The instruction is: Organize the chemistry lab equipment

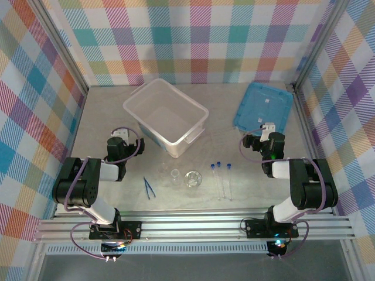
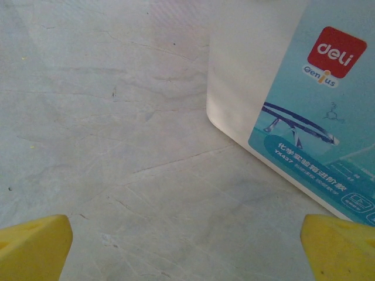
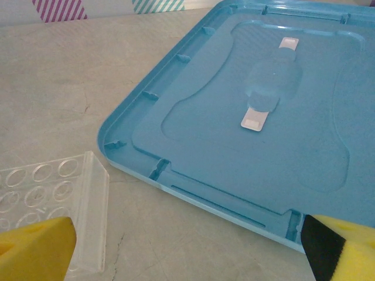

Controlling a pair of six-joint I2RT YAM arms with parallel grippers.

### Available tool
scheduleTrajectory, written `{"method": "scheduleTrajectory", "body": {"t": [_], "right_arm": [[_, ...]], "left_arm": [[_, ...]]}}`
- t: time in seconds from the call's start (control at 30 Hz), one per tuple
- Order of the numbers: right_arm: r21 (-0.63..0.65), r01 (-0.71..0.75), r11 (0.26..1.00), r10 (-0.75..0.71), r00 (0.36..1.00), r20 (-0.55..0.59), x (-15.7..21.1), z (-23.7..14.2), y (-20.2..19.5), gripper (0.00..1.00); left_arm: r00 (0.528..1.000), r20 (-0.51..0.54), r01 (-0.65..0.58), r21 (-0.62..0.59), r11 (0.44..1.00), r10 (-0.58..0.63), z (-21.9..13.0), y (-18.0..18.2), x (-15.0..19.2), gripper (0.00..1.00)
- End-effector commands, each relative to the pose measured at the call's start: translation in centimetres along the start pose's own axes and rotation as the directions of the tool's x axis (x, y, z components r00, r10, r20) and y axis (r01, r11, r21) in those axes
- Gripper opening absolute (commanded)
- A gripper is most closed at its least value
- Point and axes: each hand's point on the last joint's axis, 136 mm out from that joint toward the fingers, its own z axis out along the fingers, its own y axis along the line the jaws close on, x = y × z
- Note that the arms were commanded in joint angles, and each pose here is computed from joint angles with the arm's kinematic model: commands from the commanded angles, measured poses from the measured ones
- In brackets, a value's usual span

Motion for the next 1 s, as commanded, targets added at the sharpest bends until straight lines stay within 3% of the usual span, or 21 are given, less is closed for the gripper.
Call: {"method": "scheduleTrajectory", "body": {"t": [0.0, 0.4, 0.73, 0.83, 0.97], "right_arm": [[-0.017, -0.006, 1.0, 0.006, 1.0, 0.02, -0.4, 0.0, 0.2, 0.99], [-0.016, -0.004, 1.0, 0.004, 1.0, 0.023, -0.4, 0.0, 0.2, 0.99], [0.021, -0.004, 1.0, 0.003, 0.998, 0.058, -2.3, -1.9, 0.0, 0.99], [0.092, -0.012, 0.996, 0.006, 0.997, 0.073, -4.0, -3.2, -0.5, 0.99], [0.248, -0.157, 0.956, 0.152, 0.988, 0.036, -5.2, -4.8, -2.9, 0.99]], "left_arm": [[0.998, 0.055, 0.001, 0.01, 1.0, -0.002, 0.1, -0.4, -1.6, 1.0], [0.998, 0.062, 0.029, 0.032, 0.999, -0.031, 0.0, 0.0, -1.7, 1.0], [0.967, 0.231, 0.169, -0.267, 0.949, -0.108, -4.9, 4.8, -3.8, 1.0], [0.959, 0.254, 0.211, -0.347, 0.914, -0.125, -7.0, 5.9, -4.7, 1.0], [0.944, 0.293, 0.265, -0.404, 0.875, -0.15, -9.4, 6.5, -5.3, 1.0]]}}
